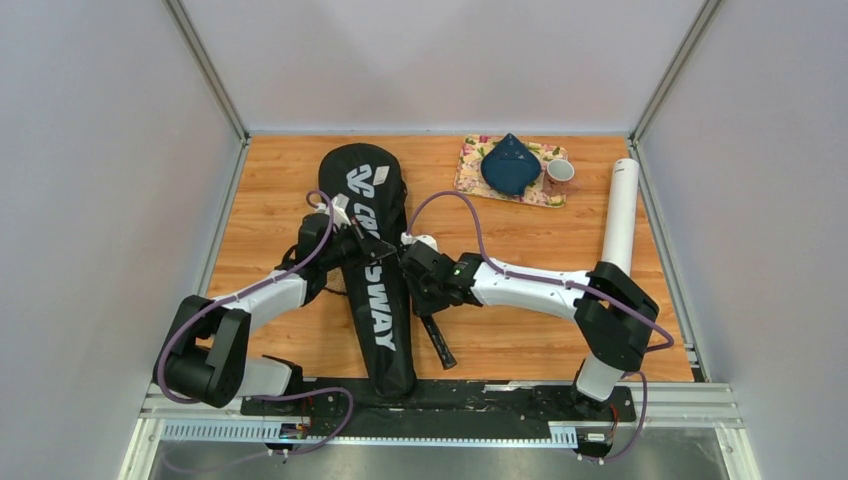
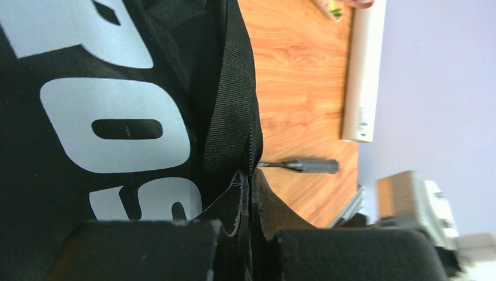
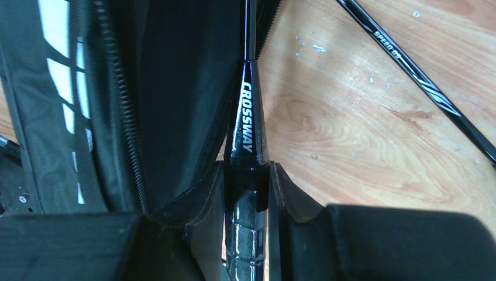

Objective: Pack up the badminton gear

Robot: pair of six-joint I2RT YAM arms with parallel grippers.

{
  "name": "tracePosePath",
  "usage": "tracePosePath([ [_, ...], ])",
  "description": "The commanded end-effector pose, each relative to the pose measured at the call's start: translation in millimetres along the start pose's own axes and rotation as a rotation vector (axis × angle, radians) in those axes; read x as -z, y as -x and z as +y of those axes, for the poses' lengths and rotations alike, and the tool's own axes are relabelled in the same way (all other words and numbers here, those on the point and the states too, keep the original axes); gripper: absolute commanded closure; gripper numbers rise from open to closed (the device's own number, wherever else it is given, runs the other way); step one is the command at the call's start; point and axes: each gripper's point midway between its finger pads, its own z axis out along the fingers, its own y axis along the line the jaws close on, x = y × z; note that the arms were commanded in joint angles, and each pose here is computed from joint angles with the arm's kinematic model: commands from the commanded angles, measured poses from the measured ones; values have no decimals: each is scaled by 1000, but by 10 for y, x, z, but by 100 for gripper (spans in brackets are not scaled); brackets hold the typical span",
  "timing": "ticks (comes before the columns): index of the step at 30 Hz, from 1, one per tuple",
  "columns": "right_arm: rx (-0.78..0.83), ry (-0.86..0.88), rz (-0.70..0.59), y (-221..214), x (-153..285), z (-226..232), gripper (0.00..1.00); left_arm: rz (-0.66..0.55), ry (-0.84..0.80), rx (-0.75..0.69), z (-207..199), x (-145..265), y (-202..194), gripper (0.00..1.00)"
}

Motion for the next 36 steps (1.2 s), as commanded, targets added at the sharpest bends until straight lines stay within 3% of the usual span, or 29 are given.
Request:
tracePosePath([
  [1,-100,166,-351,850,200,388,100,117,-215,70,-500,79,-200,100],
  [5,-79,207,-321,843,169,472,100,145,-187,90,-422,46,-256,100],
  [10,36,374,-160,558,72,671,100,166,-52,17,-123,77,-304,100],
  [16,-96,578,-57,554,76,619,100,195,-22,-11,46,75,-397,100],
  [22,-49,683,84,356,-9,769,81,283,-4,-10,177,60,-566,100],
  [27,-23,821,220,115,38,877,69,278,47,-57,281,86,-539,100],
  [31,-30,819,207,70,15,800,52,276,49,-69,296,103,-544,100],
  [36,-69,778,190,87,-112,710,50,289,52,-96,310,134,-571,100],
])
